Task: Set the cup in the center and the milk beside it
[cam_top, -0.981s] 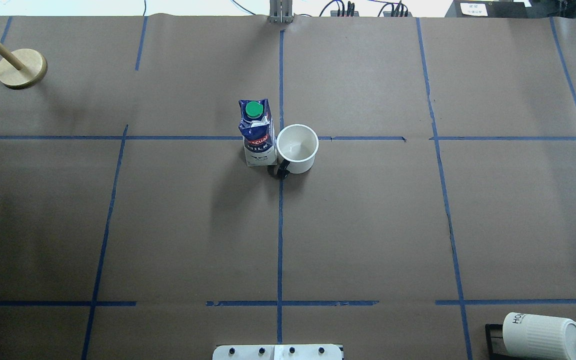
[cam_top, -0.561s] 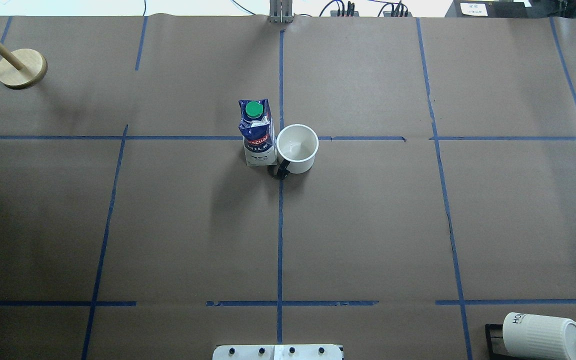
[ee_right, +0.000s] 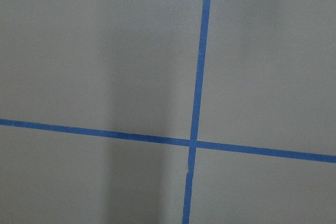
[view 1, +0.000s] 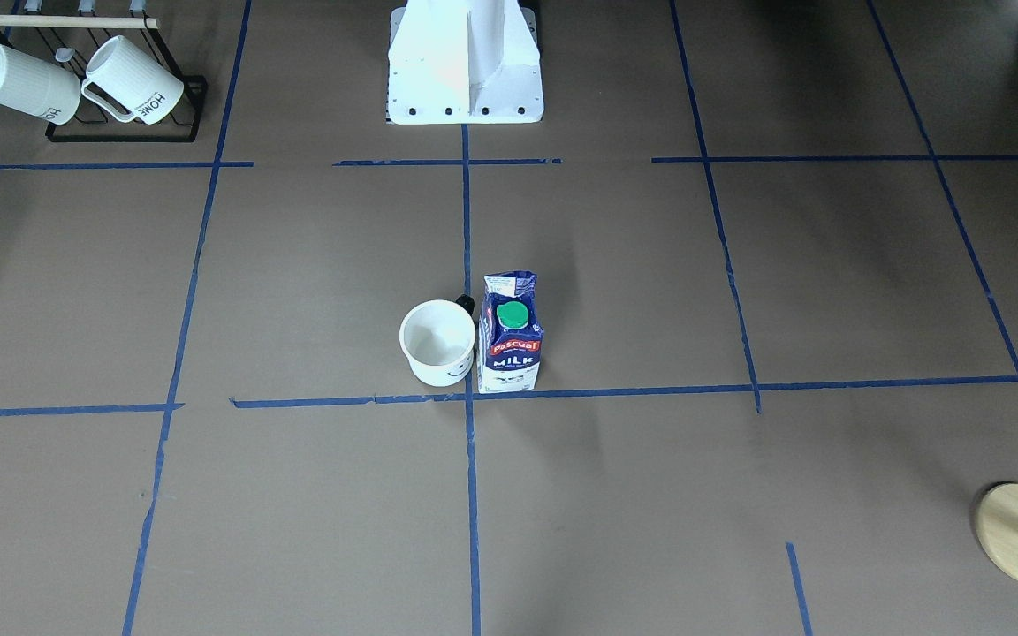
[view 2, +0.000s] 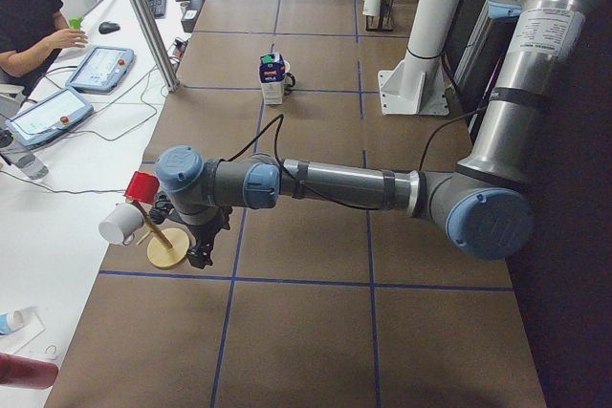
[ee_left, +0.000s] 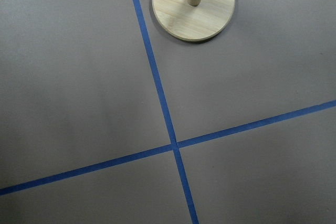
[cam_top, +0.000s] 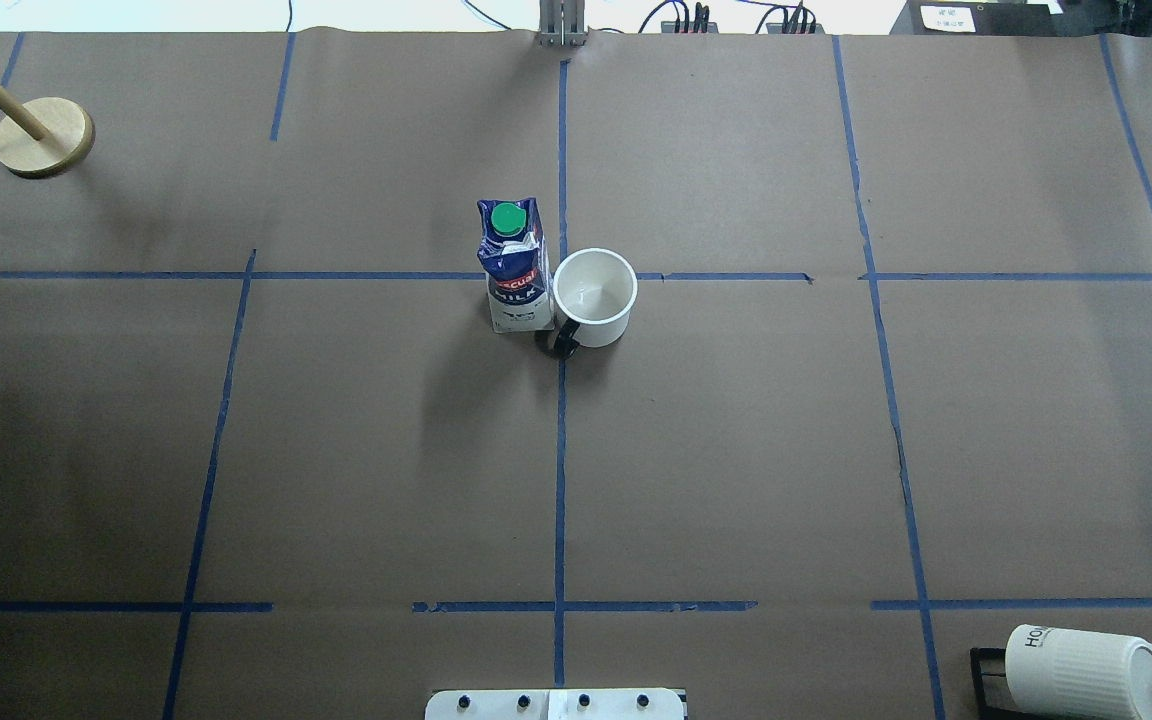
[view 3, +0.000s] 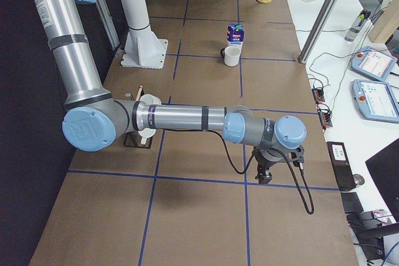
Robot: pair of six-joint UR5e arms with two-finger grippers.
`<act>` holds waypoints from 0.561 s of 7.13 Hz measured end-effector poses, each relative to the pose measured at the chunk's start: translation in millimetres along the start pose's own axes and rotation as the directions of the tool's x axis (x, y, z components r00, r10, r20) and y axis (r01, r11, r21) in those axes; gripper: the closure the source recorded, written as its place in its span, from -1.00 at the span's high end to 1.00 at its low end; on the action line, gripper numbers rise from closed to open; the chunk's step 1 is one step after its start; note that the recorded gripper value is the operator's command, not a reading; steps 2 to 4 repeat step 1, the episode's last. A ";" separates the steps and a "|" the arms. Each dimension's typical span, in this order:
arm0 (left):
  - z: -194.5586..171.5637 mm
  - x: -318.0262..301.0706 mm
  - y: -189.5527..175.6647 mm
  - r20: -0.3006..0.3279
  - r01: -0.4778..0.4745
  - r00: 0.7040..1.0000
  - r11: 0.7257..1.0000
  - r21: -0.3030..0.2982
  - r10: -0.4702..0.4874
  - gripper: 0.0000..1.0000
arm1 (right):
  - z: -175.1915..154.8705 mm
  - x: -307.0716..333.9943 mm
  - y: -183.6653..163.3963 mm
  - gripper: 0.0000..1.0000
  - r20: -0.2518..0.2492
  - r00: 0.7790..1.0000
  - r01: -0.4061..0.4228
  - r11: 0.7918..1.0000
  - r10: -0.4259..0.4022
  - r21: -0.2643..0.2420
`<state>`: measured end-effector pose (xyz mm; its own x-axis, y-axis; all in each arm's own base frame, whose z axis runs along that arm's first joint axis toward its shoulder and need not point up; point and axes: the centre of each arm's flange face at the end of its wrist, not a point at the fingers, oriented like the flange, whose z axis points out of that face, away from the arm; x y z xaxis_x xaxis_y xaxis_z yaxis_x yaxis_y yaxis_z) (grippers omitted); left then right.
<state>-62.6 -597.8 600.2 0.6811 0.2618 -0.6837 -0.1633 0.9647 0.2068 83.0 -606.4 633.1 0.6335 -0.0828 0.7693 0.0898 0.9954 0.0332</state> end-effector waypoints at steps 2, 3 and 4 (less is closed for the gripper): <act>-0.2 0.2 0.0 0.003 0.000 1.000 1.000 -0.001 0.000 1.00 | -1.3 -2.6 -1.5 0.99 -0.001 1.000 0.005 1.000 -0.005 0.002; -0.2 0.2 0.0 0.003 0.000 1.000 1.000 -0.001 0.000 1.00 | -1.3 -2.6 -1.5 0.99 -0.001 1.000 0.005 1.000 -0.005 0.002; -0.2 0.2 0.0 0.003 0.000 1.000 1.000 -0.001 0.000 1.00 | -1.3 -2.6 -1.5 0.99 -0.001 1.000 0.005 1.000 -0.005 0.002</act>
